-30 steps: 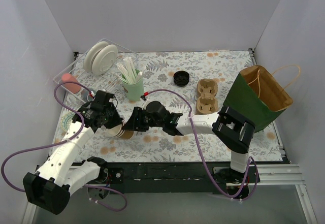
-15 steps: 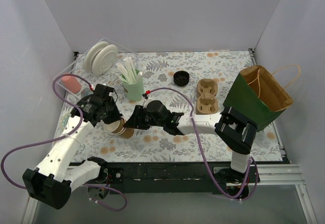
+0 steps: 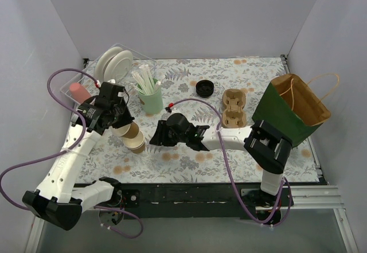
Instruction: Pack the takeout coffee
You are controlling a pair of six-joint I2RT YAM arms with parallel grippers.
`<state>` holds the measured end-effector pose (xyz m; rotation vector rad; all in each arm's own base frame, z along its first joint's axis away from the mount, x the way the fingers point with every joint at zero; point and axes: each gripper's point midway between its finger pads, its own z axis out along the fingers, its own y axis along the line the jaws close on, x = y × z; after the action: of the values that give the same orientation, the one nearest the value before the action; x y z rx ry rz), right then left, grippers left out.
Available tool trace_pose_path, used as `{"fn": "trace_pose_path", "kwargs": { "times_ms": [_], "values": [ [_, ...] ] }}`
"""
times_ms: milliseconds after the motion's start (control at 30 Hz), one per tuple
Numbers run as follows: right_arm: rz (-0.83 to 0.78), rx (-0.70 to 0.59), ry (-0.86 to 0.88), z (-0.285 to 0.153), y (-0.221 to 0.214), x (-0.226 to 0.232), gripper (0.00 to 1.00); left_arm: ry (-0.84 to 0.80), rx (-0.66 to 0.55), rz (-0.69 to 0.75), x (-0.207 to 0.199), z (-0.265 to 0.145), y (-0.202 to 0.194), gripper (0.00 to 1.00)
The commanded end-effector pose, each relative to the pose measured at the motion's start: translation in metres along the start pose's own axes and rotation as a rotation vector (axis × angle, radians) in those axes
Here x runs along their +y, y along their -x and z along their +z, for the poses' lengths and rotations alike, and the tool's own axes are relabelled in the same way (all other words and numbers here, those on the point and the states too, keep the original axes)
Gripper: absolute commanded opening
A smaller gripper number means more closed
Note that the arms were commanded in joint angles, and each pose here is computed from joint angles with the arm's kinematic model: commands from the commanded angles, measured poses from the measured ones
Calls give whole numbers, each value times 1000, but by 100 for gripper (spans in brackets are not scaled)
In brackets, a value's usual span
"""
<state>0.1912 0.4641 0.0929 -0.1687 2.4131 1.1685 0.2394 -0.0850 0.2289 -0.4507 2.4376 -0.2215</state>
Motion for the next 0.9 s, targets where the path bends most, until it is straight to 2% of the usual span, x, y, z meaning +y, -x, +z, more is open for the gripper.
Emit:
{"fn": "trace_pose_path", "kwargs": {
  "times_ms": [0, 233, 433, 467, 500, 600, 667, 733, 767, 833, 867],
  "values": [
    [-63, -57, 51, -19, 19, 22, 50, 26, -35, 15, 4, -14, 12, 0],
    [-160, -99, -5, -49, 27, 8, 51, -161, -61, 69, -35, -28, 29, 0],
    [-275, -194, -220, -100, 35, -49, 53, -214, -52, 96, -59, -18, 30, 0],
    [-284, -262, -245, -117, 47, -52, 53, -221, -55, 98, -65, -17, 30, 0],
    [-308, -251, -302, -127, 41, -70, 54, -228, -58, 104, -71, -16, 31, 0],
    [-324, -327, -379, -168, 45, -94, 55, -225, -49, 144, -100, -2, 23, 0],
    [-314, -410, -387, -199, 55, -97, 56, -214, -29, 183, -124, 14, 9, 0],
    [-311, -439, -404, -216, 53, -108, 56, -244, -26, 224, -151, 18, -8, 0],
    [-292, -500, -379, -233, 59, -104, 57, -238, -29, 234, -158, 24, -13, 0],
    [-285, -524, -391, -249, 57, -114, 57, -231, -18, 278, -181, 38, -30, 0],
    [-272, -577, -354, -265, 63, -107, 57, -221, -12, 292, -186, 44, -35, 0]
  ]
}}
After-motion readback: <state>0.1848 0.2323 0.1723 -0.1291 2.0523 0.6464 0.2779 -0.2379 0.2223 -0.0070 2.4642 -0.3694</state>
